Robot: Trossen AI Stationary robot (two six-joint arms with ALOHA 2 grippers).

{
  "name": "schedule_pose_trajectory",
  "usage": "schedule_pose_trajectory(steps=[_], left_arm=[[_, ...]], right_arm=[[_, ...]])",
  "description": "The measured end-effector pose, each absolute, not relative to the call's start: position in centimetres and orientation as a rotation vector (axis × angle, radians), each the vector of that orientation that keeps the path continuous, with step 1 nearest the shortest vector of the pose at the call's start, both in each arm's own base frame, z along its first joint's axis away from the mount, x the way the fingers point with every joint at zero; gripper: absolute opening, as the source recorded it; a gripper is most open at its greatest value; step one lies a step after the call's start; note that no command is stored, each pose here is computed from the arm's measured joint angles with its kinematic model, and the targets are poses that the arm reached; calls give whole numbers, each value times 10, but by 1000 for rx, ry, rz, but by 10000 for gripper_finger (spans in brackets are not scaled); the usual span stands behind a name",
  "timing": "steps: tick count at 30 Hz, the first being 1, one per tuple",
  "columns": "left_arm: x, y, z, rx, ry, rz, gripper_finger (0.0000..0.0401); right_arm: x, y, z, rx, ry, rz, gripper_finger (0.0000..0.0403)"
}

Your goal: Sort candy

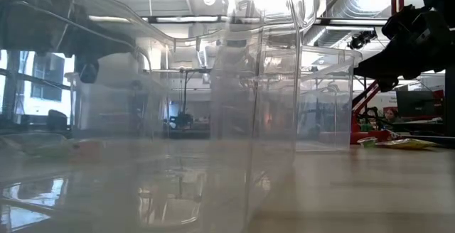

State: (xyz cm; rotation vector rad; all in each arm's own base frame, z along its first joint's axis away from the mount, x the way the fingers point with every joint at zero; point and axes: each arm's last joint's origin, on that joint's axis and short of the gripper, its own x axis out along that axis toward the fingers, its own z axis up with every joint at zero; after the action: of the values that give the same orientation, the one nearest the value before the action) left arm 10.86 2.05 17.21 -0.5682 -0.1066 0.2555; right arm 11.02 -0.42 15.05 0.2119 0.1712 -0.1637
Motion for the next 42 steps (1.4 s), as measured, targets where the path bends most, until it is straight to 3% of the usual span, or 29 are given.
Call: schedule_pose_trajectory(steps=[26,29,32,34,36,38,42], left_arm=[[109,20,172,-568,-107,256,1],[109,20,172,-568,-107,256,1],[109,20,172,-568,-107,255,1],[109,20,172,-568,-107,256,1],[109,20,172,-568,-107,255,1],[109,20,172,-569,-107,256,1],[109,20,172,-568,-107,256,1]], right_arm=[[111,-4,153,215,148,-161,0],[112,-4,169,390,-24,-144,0],[108,-4,201,536,-326,-72,0],[100,-2,224,482,-515,48,0],[95,2,246,425,-579,191,0],[100,7,263,455,-424,321,0],[108,25,268,558,313,488,0]])
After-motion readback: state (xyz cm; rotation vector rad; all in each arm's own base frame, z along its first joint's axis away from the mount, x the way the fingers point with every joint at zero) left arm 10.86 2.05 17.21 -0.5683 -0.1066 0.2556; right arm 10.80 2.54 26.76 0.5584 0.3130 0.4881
